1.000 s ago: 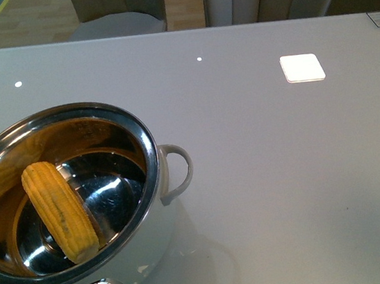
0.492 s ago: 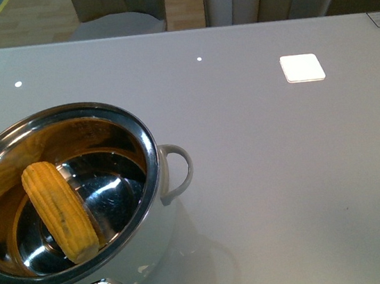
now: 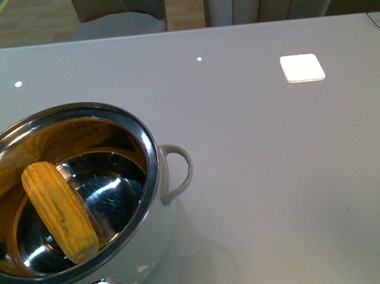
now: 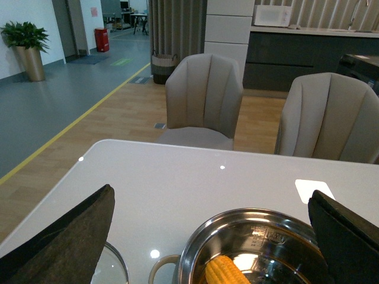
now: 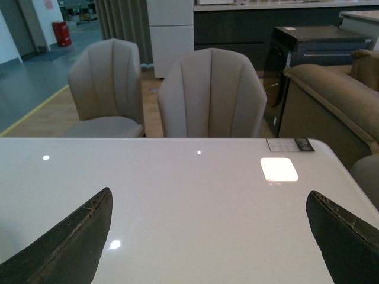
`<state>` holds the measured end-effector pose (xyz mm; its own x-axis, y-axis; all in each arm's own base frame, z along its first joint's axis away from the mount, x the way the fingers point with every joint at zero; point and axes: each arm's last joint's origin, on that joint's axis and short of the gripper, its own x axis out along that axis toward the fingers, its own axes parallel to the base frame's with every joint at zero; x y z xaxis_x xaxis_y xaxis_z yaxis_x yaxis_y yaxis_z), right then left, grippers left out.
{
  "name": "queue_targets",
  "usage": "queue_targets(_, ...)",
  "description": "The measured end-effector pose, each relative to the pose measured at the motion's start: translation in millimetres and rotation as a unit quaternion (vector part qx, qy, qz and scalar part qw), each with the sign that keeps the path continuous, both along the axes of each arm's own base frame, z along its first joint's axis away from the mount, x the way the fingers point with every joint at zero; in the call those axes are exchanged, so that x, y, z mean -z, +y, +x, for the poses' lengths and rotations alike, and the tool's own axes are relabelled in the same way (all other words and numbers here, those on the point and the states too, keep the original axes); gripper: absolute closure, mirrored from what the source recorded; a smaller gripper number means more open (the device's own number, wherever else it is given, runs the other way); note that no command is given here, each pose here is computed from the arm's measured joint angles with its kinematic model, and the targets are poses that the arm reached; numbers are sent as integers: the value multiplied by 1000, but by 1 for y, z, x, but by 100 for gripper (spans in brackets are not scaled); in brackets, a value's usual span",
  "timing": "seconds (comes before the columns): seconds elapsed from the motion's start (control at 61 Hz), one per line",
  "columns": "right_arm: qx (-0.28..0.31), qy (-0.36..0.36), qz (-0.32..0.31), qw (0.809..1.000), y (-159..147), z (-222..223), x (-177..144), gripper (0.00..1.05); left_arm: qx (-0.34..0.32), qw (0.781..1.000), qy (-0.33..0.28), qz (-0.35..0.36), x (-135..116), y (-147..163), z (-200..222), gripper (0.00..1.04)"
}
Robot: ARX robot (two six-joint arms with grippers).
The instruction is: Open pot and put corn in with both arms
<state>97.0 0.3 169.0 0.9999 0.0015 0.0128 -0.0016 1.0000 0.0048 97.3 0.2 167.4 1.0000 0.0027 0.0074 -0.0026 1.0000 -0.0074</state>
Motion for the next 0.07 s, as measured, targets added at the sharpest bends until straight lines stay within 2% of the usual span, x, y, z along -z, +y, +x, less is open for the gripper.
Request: queue_targets(0.066,0,0,0,1000,0,0,0,9,0,1000,0,0,0,0,0,7)
